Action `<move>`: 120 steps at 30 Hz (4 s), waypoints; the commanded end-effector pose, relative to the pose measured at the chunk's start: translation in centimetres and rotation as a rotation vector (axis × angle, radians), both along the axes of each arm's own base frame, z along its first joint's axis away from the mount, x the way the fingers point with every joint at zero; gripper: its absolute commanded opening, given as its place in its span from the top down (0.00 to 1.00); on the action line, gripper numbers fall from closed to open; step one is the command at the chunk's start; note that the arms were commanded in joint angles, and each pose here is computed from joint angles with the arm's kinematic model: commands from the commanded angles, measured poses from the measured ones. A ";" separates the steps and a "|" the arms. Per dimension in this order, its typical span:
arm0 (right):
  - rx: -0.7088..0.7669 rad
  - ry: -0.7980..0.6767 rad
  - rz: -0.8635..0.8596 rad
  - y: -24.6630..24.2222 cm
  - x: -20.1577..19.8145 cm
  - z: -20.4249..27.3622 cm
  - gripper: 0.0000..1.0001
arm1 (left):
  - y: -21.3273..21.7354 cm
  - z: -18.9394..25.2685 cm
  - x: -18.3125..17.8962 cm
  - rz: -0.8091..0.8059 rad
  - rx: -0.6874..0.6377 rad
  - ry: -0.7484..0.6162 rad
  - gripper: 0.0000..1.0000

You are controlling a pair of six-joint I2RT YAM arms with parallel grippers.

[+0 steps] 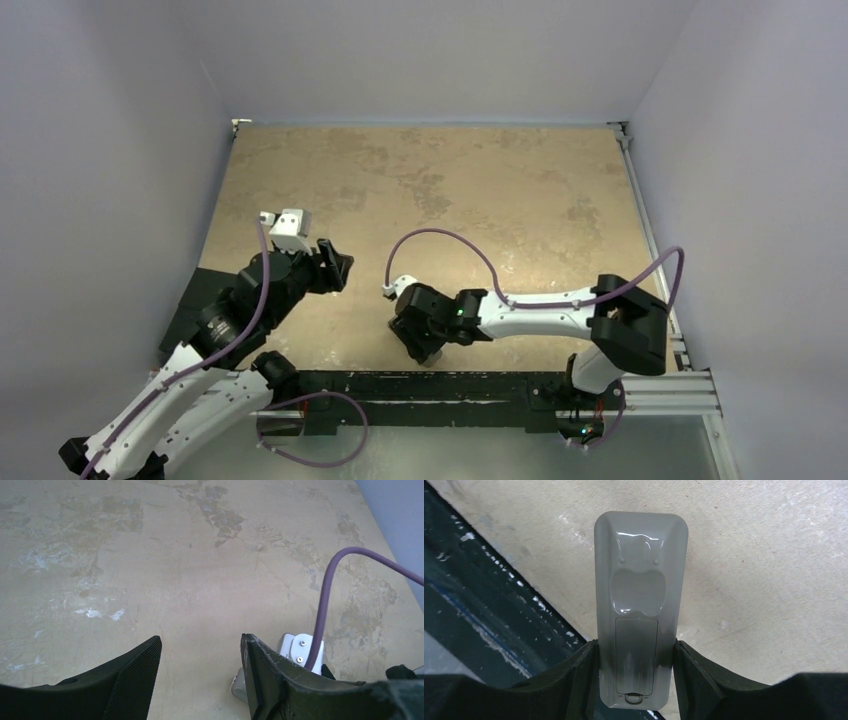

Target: Load the batteries into the remote control

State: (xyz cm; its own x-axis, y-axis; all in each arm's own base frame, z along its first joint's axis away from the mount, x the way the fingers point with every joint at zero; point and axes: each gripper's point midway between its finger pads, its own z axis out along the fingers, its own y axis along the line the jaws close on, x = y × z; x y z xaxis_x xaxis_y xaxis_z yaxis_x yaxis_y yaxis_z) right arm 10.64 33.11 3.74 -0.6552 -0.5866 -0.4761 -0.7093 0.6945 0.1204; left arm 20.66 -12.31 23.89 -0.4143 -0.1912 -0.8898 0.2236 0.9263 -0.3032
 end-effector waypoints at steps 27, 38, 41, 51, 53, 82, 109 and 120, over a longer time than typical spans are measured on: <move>0.672 0.280 0.390 -1.7 -0.8 12.9 0.62 | -11.1 1.6 -5.2 -0.765 -0.053 0.042 0.36; 0.777 0.318 0.469 -1.8 -1.7 15.3 0.61 | -11.6 2.2 -6.3 -0.794 -0.105 0.124 0.32; 0.795 0.347 0.489 -1.7 -2.0 15.5 0.61 | -11.5 2.6 -6.9 -0.815 -0.127 0.095 0.32; 0.864 0.359 0.557 -1.5 -2.7 17.6 0.61 | -12.6 3.8 -10.1 -1.007 -0.212 0.102 0.29; 0.873 0.346 0.565 -1.6 -2.7 18.1 0.61 | -12.6 3.4 -10.0 -1.000 -0.206 0.123 0.27; 0.864 0.237 0.583 -1.0 -1.4 20.7 0.60 | -12.9 2.3 -10.9 -1.049 -0.229 0.187 0.24; 0.832 0.215 0.578 -1.2 -1.1 19.5 0.45 | -14.0 0.8 -11.5 -1.120 -0.302 0.245 1.00; 0.763 0.177 0.461 -1.4 0.8 18.6 0.21 | -13.8 1.0 -11.9 -1.119 -0.318 0.230 1.00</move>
State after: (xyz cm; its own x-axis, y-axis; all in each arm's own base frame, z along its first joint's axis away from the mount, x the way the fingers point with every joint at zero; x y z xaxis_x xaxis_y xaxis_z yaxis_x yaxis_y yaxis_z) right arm 9.43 31.35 21.02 -0.5531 -0.4182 -0.7205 -0.7869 -0.0216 0.6167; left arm 9.25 -25.96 23.36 -0.6688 0.2054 -0.7145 0.7434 0.1850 -0.6427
